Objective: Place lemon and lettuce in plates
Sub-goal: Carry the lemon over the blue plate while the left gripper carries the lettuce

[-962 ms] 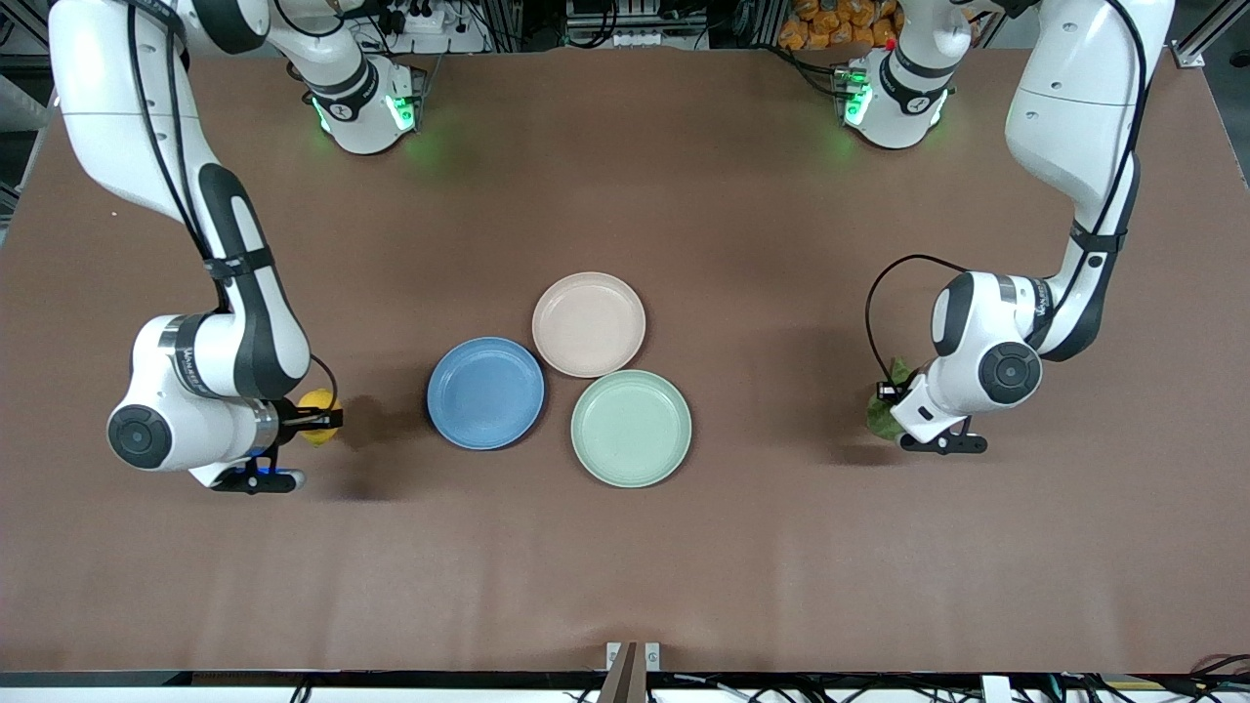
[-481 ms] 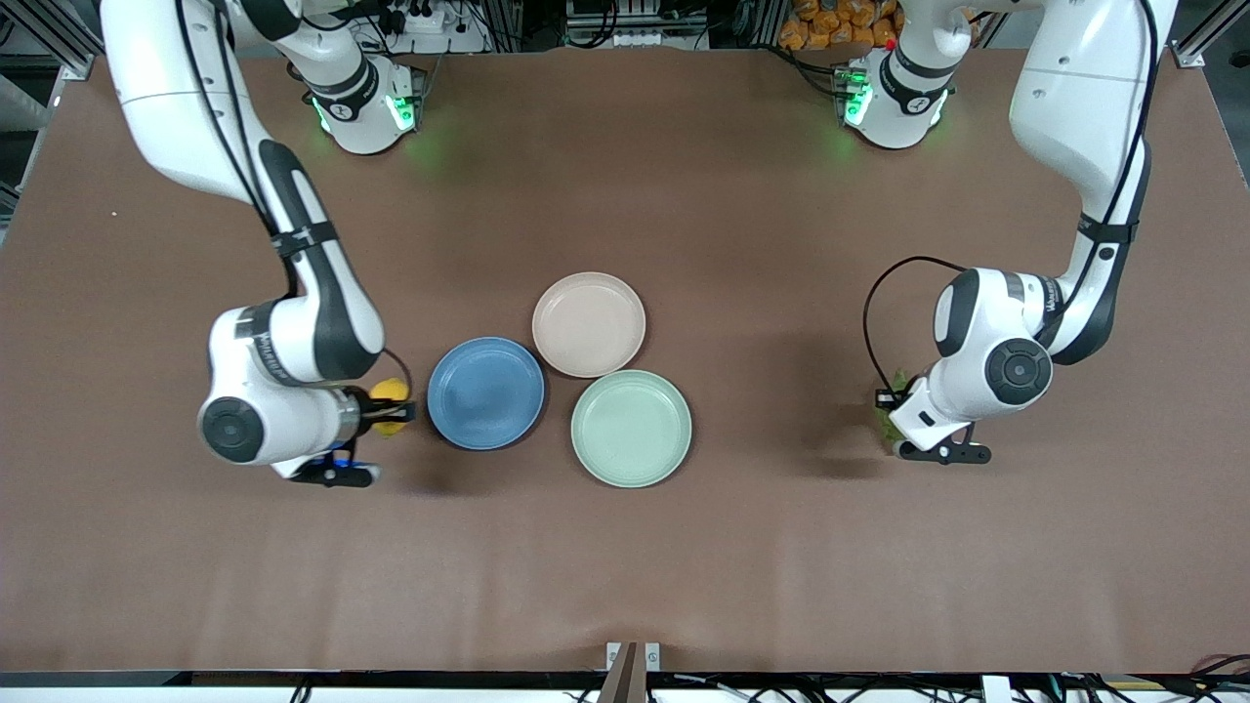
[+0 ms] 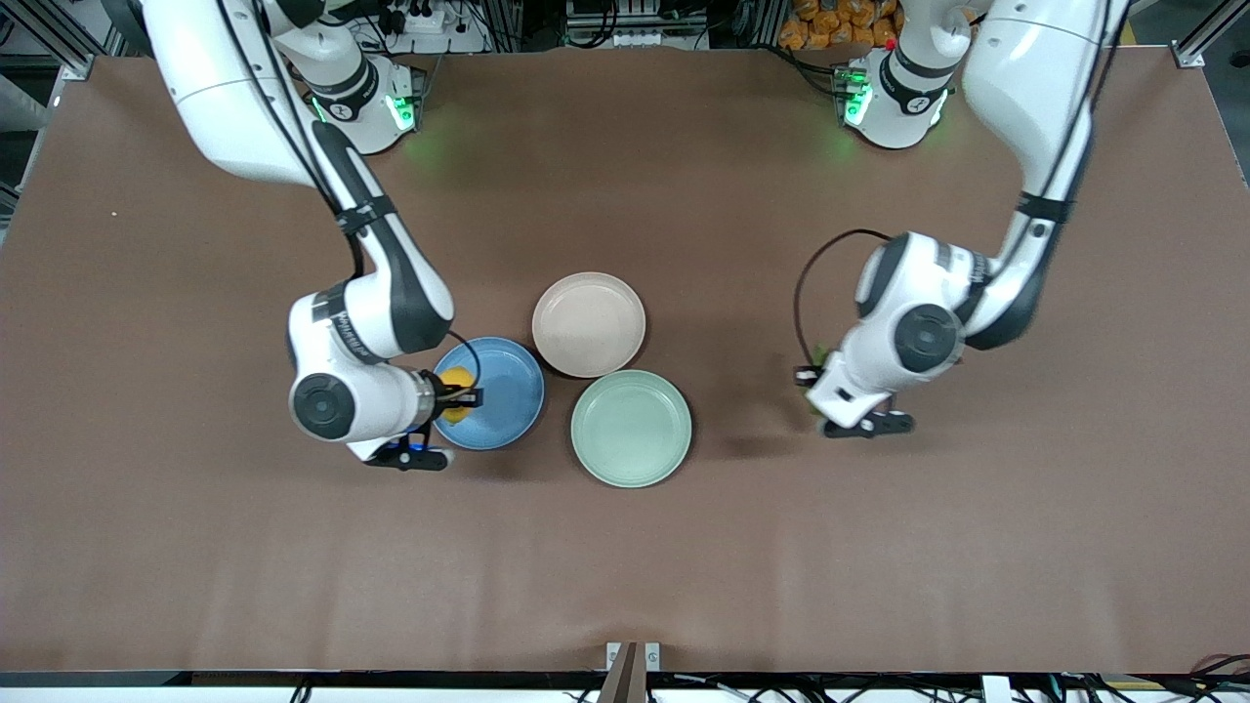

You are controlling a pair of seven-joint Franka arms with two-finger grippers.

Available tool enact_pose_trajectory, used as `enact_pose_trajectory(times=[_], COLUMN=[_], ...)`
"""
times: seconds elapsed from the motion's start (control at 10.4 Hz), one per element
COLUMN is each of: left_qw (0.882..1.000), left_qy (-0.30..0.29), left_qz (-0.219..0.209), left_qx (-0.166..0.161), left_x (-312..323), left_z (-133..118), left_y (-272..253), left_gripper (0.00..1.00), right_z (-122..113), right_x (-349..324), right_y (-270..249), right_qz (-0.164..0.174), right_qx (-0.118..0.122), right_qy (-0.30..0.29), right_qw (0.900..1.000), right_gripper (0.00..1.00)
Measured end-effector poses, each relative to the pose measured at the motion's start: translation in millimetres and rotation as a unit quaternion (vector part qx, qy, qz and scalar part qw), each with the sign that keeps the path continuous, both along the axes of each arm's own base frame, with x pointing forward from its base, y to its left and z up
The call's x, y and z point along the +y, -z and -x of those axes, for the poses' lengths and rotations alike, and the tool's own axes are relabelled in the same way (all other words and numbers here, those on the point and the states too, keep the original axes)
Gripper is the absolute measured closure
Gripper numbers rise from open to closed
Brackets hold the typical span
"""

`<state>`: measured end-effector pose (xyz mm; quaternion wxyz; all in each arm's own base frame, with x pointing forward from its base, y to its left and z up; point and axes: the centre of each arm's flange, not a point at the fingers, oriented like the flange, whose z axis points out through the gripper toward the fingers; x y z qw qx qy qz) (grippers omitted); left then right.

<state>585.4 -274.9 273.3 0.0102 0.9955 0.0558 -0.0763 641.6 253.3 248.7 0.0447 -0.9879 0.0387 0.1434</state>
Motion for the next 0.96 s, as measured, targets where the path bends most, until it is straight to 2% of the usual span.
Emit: enact_pose_trajectory(times=[0.29,0.38,0.58,0.96], left_qw=[0.998,0.998,0.996,0.986], left_qy=[-0.057,-0.068,-0.089,-0.158], left_qz=[0.004,0.007,0.015,0.046], left_qx=[-0.008,-0.006,0.003,0.021], left_x=[-95,-117,-147,-171], left_z=[42,55,75,79], left_y=[-23,-27,-16,-20], left_gripper=[0.96,0.96,0.96,0.96], right_z=[5,6,6,-8], right_x=[10,8,7,-10], right_y=[20,26,31,14], right_qz=[0.011,0.009,-0.002,-0.007], right_qx=[0.008,0.014,0.023,0.009], right_qy=[0.023,0.031,0.044,0.056], right_qw=[1.000,0.999,0.999,0.998], right_gripper=[0.37,0.30,0.01,0.00])
